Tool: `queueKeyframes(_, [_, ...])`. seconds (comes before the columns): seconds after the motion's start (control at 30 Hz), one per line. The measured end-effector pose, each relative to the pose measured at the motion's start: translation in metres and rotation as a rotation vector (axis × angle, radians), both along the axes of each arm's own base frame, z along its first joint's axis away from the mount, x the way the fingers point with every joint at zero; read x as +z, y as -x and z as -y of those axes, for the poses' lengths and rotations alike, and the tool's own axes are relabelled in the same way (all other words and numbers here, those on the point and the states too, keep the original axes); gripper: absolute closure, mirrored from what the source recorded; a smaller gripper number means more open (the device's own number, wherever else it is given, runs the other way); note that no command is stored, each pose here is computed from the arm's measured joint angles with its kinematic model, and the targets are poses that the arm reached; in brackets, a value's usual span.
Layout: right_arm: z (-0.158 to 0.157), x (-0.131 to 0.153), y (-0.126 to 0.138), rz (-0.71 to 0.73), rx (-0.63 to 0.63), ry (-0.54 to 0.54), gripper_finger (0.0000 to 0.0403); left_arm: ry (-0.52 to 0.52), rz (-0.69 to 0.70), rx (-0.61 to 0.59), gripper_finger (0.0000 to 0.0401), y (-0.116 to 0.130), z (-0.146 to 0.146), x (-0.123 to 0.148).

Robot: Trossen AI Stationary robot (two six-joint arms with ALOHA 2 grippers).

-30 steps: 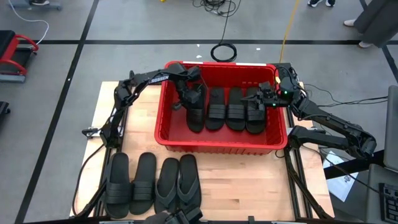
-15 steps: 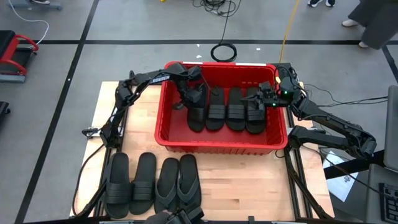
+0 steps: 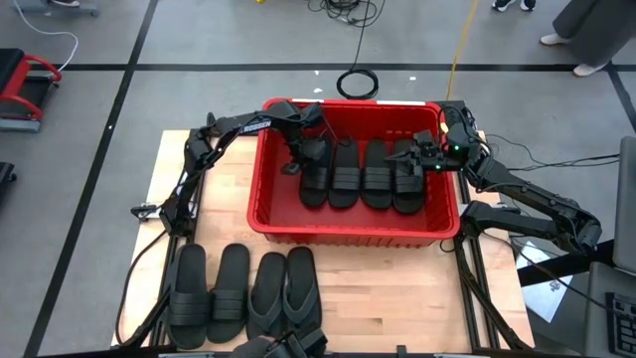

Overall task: Pick and place slides into bin
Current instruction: Put the right slide into the bin

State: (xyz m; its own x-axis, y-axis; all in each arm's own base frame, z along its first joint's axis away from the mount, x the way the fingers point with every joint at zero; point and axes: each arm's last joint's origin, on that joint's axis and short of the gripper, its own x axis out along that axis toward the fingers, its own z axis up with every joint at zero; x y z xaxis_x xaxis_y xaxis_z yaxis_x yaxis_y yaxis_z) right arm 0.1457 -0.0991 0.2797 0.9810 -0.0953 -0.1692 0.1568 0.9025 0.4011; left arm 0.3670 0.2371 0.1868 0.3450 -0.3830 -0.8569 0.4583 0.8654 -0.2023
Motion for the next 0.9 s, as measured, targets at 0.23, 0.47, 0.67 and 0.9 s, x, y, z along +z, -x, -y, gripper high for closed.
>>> queueKeyframes(0.23, [0.0000,0.0000,0.0000,0.000,0.000,0.000,0.0403,-0.020,-0.038,0.020,0.0312,0.0011,0.0000,-0.0004])
queueKeyframes(0.47, [-0.0003,0.0000,0.0000,0.001,0.010,-0.002,0.0403,0.002,-0.070,0.082,0.0391,0.0018,-0.0002,0.0000])
queueKeyframes(0.67, [-0.0007,0.0001,-0.0001,0.003,0.025,-0.004,0.0403,0.000,-0.072,0.085,0.0391,0.0032,-0.0020,-0.0001])
queueKeyframes(0.9, [-0.0007,0.0001,-0.0001,0.003,0.025,-0.004,0.0403,-0.027,-0.054,0.034,0.0381,0.0033,-0.0024,-0.0005])
